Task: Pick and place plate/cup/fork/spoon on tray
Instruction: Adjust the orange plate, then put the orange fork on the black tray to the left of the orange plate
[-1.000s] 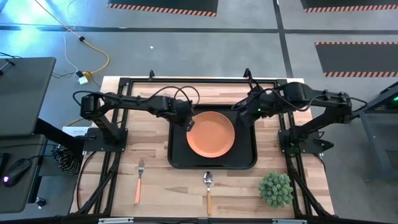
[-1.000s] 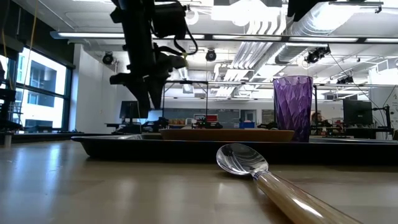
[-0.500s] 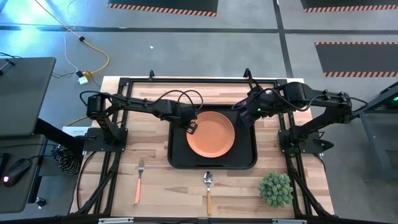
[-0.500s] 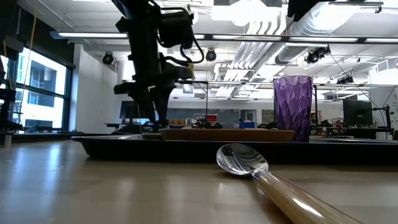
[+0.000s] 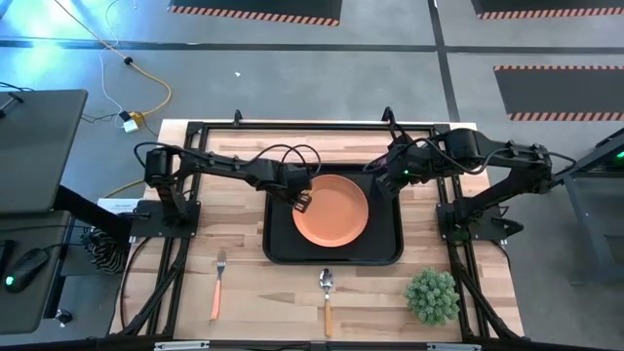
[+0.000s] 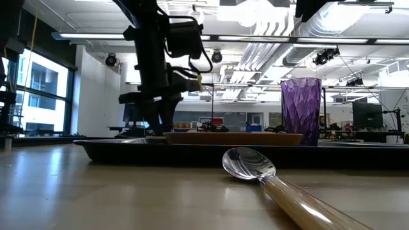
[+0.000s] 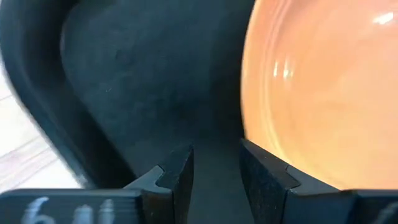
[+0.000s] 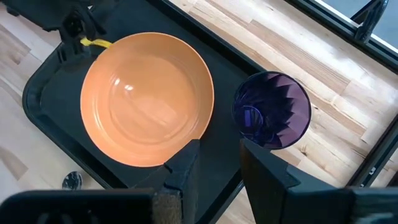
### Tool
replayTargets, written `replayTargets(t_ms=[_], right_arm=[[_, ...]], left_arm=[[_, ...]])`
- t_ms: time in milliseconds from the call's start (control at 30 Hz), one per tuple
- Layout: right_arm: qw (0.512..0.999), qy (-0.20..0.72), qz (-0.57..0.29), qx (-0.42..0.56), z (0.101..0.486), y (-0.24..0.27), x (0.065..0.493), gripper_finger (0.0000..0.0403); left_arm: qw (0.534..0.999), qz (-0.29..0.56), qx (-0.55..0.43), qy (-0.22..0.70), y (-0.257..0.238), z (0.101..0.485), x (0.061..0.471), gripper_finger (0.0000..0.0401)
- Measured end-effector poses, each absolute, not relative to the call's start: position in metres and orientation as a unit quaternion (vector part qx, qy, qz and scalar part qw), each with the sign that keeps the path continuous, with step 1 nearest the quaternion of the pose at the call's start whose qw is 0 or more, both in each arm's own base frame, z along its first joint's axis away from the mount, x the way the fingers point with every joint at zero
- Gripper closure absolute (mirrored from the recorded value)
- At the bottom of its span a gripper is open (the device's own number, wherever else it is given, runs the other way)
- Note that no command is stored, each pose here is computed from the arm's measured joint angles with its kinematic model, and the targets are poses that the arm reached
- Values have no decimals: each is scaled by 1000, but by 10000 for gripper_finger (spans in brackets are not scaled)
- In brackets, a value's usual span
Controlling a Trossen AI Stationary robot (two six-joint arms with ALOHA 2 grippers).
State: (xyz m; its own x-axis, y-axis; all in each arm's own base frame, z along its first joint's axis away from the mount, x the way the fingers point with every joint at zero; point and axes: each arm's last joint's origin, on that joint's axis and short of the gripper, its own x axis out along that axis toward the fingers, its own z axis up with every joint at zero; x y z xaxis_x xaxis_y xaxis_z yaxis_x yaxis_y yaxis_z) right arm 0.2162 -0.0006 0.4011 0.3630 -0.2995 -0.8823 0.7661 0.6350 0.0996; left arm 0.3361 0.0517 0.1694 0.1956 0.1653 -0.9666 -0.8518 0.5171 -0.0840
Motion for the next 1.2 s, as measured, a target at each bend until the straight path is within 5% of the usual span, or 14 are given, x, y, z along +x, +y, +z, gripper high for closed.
replayTargets(t_ms=[800, 1200], right_arm=[[785, 452, -338, 254, 401, -1, 216, 297], [785, 452, -338, 254, 401, -1, 216, 297]], left_arm=[[706, 339, -325, 530, 50, 161, 341, 284], [667, 316, -336, 584, 61, 164, 327, 284]])
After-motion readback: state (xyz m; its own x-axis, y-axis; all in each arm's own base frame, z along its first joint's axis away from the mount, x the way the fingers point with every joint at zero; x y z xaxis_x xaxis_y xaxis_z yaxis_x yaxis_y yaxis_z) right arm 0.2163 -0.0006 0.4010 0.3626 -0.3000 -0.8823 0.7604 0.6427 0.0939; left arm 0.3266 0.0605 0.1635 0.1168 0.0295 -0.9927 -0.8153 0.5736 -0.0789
